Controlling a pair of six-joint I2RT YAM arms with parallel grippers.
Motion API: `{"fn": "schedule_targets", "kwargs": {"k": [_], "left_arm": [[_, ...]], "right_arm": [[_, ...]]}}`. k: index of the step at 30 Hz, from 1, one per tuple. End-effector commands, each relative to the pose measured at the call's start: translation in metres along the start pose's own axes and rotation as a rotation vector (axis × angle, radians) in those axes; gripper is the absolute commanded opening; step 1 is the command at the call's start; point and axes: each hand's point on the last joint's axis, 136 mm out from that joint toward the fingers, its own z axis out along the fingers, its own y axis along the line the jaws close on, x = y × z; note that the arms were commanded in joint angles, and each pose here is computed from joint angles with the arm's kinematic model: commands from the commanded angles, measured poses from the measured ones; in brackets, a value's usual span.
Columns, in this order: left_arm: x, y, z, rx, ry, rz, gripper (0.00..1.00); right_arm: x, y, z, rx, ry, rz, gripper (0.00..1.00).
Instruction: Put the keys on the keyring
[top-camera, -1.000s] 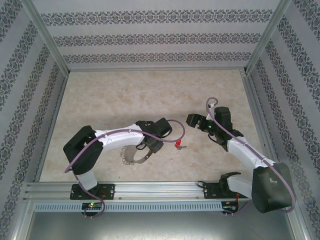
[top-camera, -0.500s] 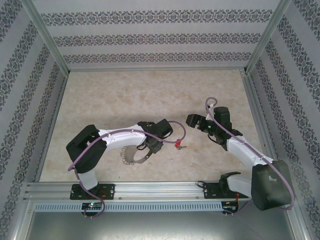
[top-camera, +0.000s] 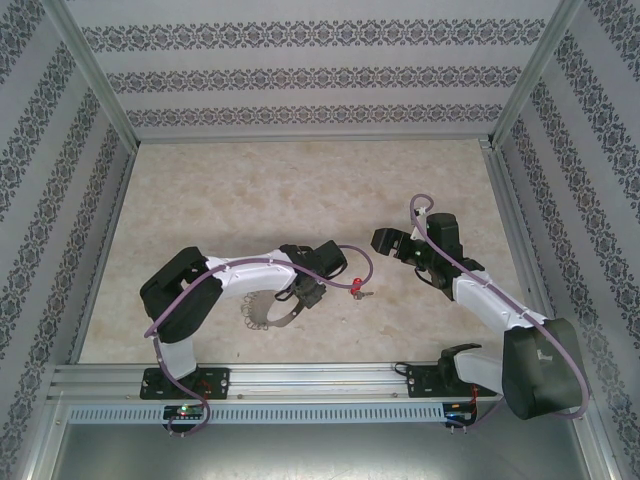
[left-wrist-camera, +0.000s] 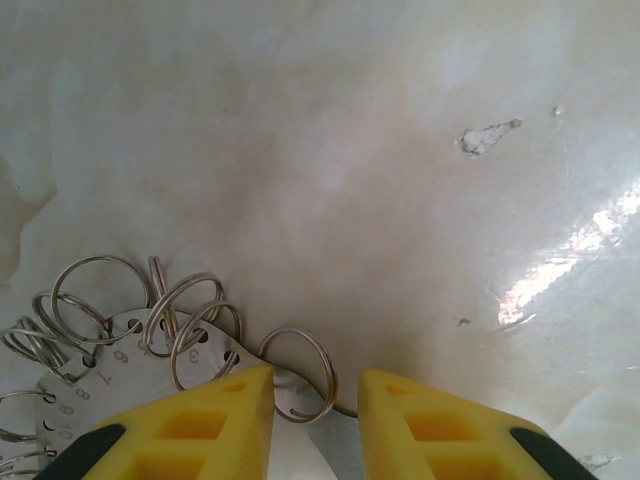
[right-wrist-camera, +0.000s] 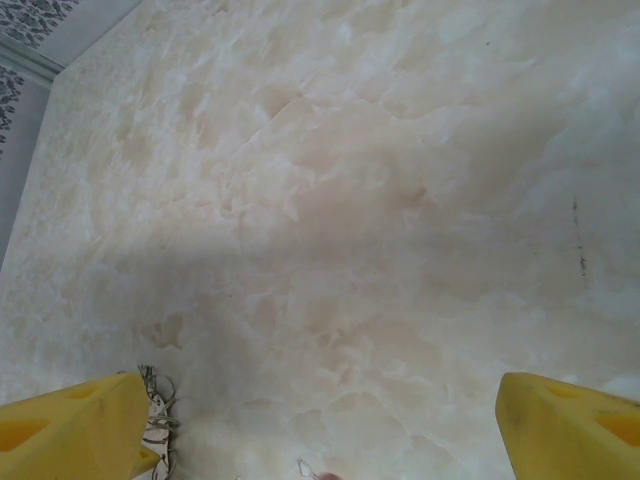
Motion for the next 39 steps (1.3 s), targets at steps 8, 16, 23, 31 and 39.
{"fn": "schedule_targets", "kwargs": {"k": [8, 16, 23, 31, 39], "left_arm": [[-0.008, 0.002, 0.005, -0.044, -0.021, 0.025, 0.27], [-0.01, 0.004, 0.008, -0.057, -0.02, 0.031, 0.21], [-0.012, 0.007, 0.005, -0.073, -0.033, 0.035, 0.12], [-0.025, 0.019, -0.013, -0.121, -0.093, 0.07, 0.0], [-0.046, 0.034, -0.044, -0.088, -0.238, 0.085, 0.0]], "right_arm": [[-0.012, 0.012, 0.0, -0.024, -0.029, -0.042, 0.9], [-0.012, 0.014, -0.002, -0.032, -0.029, -0.047, 0.9], [-0.012, 0.015, -0.004, -0.032, -0.034, -0.05, 0.9], [-0.014, 0.021, -0.003, -0.055, -0.022, -0.051, 0.9], [-0.012, 0.039, 0.009, -0.117, 0.034, -0.077, 0.9]]}}
